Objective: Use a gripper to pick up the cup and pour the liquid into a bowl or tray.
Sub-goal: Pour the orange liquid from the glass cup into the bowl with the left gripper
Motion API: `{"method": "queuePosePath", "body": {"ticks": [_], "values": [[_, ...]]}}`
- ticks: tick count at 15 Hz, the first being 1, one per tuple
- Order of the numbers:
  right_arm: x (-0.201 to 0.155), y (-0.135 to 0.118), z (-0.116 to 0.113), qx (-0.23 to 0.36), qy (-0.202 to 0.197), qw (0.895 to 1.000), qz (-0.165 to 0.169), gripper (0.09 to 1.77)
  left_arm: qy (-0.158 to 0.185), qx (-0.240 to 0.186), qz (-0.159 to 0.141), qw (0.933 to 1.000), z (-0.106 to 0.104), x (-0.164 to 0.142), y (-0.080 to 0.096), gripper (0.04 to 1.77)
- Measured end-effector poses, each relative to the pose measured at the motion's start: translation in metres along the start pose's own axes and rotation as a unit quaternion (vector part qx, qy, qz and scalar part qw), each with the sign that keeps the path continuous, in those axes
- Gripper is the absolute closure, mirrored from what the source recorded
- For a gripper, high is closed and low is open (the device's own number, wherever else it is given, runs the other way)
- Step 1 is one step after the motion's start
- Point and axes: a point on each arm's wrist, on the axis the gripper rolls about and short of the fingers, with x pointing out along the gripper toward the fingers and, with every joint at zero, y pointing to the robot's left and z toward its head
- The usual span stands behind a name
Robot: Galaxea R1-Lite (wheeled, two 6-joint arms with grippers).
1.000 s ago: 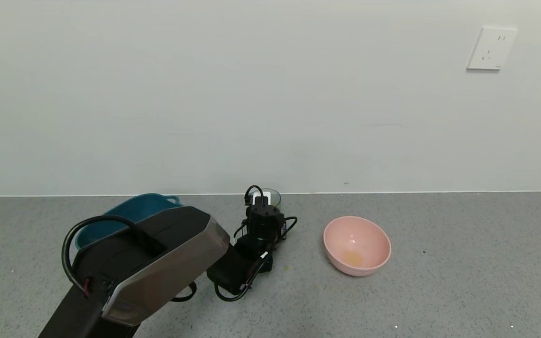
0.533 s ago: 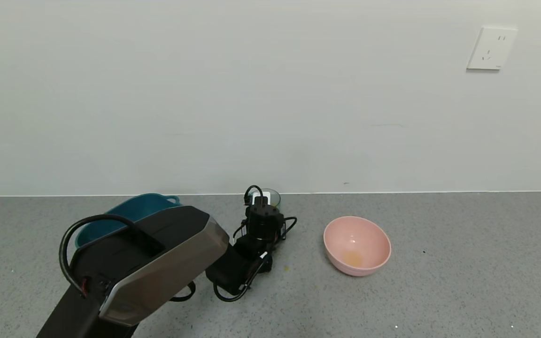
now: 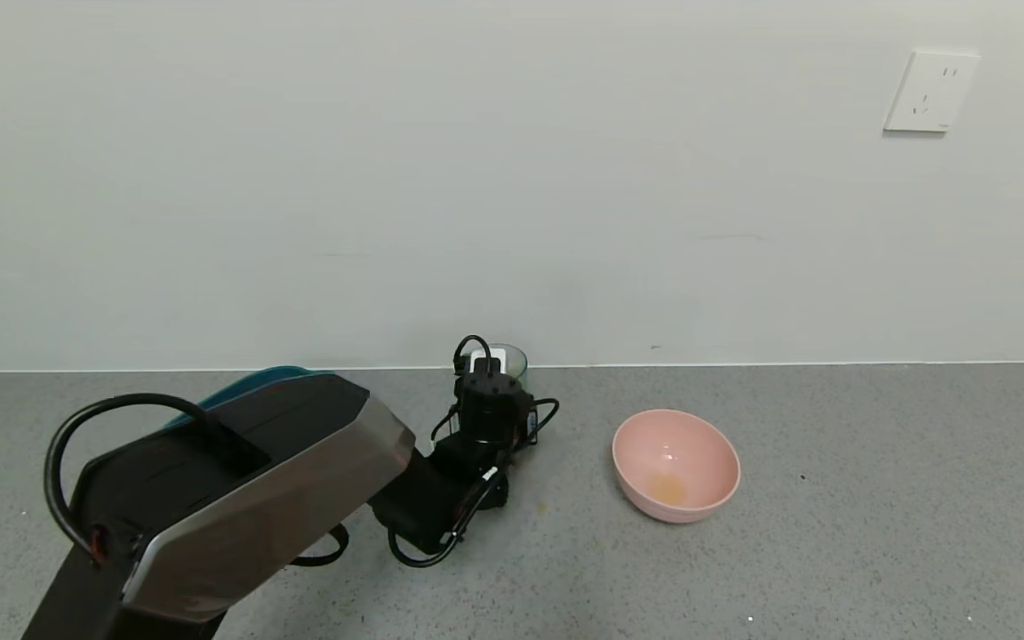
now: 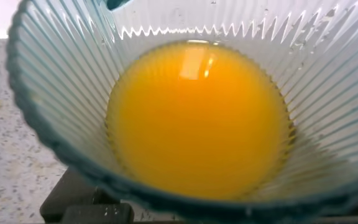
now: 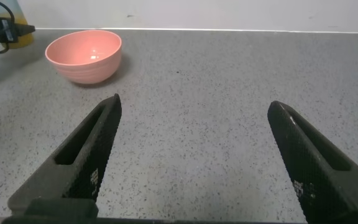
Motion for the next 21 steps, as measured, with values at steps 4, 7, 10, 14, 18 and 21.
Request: {"method": "queuePosePath", "body": {"ticks": [4,7,10,14,18,21], "values": [[0.000,0.000,0.000,0.000,0.000,1.000,0.000,0.15,-0.008,-0.001,-0.004,1.0000,0.019,-0.014,0.003,0.50],[0.000,0.000,0.000,0.000,0.000,1.000,0.000,0.15,-0.016,0.005,-0.005,0.9998,0.033,-0.026,0.007,0.50],[0.000,0.000,0.000,0.000,0.000,1.000,0.000,0.15,-0.025,0.008,-0.004,0.9997,0.048,-0.038,0.014,0.50],[0.000,0.000,0.000,0.000,0.000,1.000,0.000,0.15,-0.029,0.006,0.007,0.9995,0.066,-0.054,0.032,0.51],[0.000,0.000,0.000,0.000,0.000,1.000,0.000,0.15,-0.027,0.010,0.029,0.9992,0.080,-0.066,0.062,0.51],[0.000,0.000,0.000,0.000,0.000,1.000,0.000,0.15,-0.022,0.013,0.054,0.9982,0.083,-0.068,0.086,0.51]]}}
